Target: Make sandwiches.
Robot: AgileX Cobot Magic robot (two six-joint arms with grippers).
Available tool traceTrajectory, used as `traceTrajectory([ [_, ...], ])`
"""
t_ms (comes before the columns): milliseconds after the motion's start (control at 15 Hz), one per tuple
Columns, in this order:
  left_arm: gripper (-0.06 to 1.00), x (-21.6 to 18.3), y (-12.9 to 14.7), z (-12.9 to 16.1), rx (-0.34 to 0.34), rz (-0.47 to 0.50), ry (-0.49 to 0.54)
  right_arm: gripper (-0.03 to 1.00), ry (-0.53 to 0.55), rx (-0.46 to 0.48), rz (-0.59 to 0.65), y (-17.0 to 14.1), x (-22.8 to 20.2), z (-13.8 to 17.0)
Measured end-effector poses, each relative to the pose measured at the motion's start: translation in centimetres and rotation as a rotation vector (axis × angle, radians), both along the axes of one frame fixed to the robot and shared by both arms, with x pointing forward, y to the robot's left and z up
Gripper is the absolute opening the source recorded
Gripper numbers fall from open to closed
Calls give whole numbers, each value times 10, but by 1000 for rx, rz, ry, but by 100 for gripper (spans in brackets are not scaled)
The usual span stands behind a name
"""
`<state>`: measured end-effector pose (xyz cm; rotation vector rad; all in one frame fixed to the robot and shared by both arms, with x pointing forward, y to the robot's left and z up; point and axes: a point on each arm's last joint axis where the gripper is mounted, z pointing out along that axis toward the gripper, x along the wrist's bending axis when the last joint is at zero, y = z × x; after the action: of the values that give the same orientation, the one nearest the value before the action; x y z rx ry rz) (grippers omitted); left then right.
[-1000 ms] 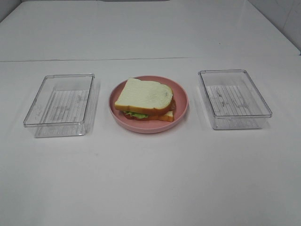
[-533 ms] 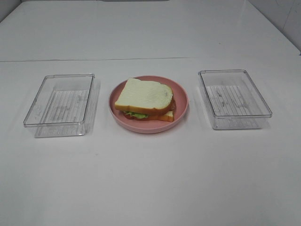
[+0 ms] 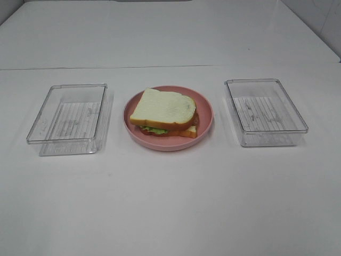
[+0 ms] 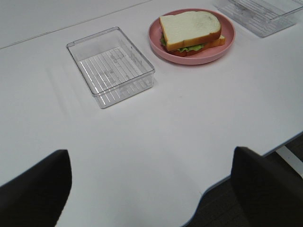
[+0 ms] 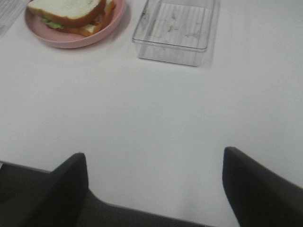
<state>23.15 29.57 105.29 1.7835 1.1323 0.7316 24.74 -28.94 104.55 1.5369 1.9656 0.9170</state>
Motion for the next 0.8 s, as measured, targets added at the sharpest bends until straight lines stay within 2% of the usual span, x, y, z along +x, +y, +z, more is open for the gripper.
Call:
traceTrajectory([
  [133,86,0,0,0,0,70,0,74,-1,0,-124,-1,1,0],
  [200,86,0,-1,0,0,93,0,74,-1,0,-147,-1,2,0],
  [267,86,1,-1,0,0,148,0,74,-6,1,-190,-2,1,0],
  [333,86,1,-2,0,0,265,0,74,-49,4,-233,-2,-5,0],
  [600,86,2,-2,0,0,378,0,74,-141,12,-235,-1,-18,0],
  [800,86,2,-2,0,0,387,0,74,-151,12,-235,-1,-20,0],
])
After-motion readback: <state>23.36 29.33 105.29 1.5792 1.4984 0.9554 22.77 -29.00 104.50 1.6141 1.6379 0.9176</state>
